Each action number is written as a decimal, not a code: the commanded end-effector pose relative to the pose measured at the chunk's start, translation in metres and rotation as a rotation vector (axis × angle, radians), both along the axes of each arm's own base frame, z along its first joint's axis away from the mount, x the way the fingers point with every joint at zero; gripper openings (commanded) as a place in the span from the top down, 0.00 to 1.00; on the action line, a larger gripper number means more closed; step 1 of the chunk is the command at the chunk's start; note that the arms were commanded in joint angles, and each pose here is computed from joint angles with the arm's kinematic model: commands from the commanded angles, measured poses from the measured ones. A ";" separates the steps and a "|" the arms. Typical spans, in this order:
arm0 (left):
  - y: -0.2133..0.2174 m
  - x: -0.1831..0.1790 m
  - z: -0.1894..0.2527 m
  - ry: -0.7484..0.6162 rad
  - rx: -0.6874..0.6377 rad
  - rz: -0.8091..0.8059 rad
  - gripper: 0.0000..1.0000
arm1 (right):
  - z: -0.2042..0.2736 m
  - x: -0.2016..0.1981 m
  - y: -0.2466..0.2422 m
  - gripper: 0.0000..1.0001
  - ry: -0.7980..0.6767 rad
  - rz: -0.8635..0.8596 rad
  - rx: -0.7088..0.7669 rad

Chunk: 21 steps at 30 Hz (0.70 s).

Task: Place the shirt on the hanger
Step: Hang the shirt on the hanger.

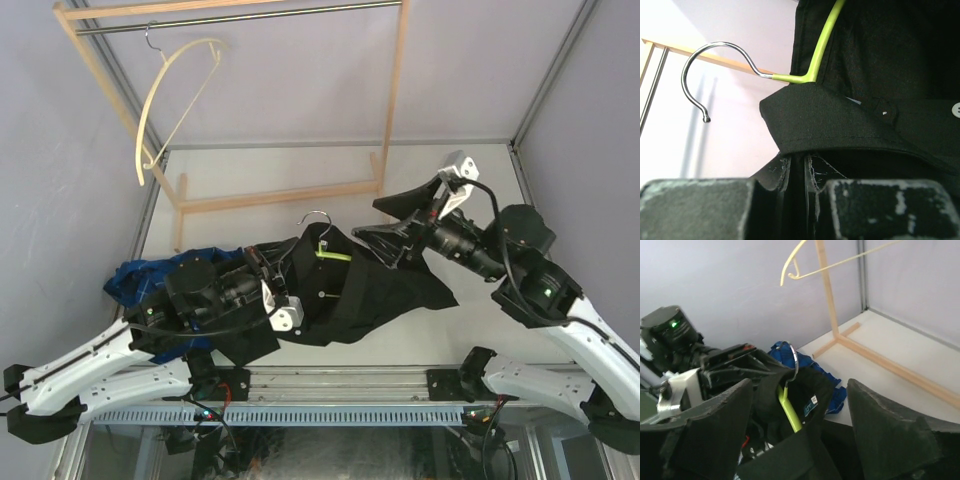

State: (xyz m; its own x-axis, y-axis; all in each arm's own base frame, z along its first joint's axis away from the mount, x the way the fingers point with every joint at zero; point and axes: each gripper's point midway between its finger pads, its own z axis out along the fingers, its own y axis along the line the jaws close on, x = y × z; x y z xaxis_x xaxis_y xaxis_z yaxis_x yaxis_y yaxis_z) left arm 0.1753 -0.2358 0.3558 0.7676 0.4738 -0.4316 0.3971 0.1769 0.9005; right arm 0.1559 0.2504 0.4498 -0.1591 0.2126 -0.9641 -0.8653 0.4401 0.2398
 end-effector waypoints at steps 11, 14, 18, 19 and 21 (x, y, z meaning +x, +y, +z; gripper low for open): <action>0.014 0.002 0.018 -0.012 -0.130 0.051 1.00 | 0.069 -0.006 -0.002 0.00 0.236 -0.180 0.377; 0.017 0.007 0.017 -0.015 -0.119 0.082 1.00 | 0.072 -0.011 0.006 0.00 0.253 -0.162 0.365; 0.017 0.010 0.013 -0.018 -0.103 0.103 1.00 | 0.065 -0.006 0.010 0.00 0.269 -0.200 0.346; 0.017 0.012 0.012 -0.020 -0.098 0.108 1.00 | 0.062 -0.003 0.008 0.00 0.274 -0.223 0.343; 0.017 0.014 0.010 -0.020 -0.088 0.118 1.00 | 0.063 -0.002 0.004 0.00 0.272 -0.235 0.347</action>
